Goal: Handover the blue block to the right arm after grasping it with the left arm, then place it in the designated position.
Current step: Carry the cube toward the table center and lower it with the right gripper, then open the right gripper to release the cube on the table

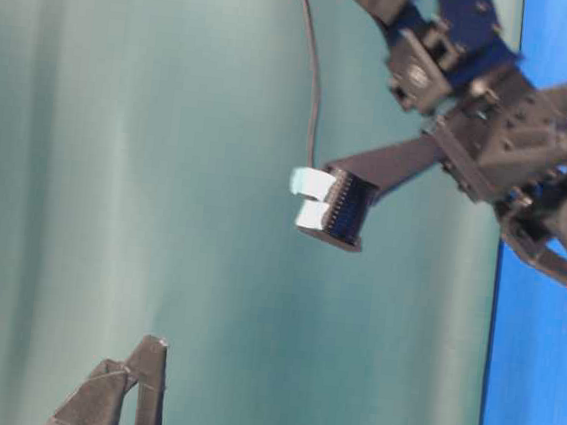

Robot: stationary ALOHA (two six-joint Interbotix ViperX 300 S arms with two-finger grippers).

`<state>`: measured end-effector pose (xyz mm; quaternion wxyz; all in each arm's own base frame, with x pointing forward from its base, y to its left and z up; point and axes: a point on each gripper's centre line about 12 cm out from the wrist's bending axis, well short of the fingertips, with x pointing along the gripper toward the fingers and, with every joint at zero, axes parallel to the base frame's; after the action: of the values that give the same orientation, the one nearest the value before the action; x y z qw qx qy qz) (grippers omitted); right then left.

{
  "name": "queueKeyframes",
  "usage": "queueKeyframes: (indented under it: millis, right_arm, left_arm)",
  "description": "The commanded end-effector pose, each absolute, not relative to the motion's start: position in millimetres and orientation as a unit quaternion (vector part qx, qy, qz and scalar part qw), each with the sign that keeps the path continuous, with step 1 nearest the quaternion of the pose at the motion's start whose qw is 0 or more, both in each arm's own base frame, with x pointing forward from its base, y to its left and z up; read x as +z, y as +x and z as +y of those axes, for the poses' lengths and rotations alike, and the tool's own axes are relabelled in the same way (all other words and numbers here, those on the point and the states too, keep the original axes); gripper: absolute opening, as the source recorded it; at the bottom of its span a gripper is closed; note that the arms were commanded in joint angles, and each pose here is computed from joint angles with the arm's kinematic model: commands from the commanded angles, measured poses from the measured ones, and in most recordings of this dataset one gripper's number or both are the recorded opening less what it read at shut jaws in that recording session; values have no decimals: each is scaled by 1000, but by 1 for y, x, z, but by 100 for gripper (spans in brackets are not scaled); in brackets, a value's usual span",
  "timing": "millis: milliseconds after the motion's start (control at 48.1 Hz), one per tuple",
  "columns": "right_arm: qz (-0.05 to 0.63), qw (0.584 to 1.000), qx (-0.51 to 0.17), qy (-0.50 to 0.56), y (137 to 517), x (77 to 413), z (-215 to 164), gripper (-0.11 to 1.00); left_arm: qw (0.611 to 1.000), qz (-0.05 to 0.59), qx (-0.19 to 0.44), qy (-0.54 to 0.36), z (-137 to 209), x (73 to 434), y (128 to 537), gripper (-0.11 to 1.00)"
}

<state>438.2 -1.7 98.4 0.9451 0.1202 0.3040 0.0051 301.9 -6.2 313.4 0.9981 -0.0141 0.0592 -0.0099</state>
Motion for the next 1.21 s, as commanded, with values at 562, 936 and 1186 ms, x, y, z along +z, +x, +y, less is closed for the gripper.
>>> queueKeyframes:
  millis: [562,936,1186]
  right_arm:
    - [289,949,3,123,442,105,-7,48]
    - [287,949,-2,130,442,108,-7,87]
    - [282,951,-2,129,438,121,-4,84]
  left_arm:
    - [999,42,-10,-15,-6,325,302,92]
    - [999,41,-10,-15,-6,325,302,92]
    - [999,42,-10,-13,-6,325,302,92]
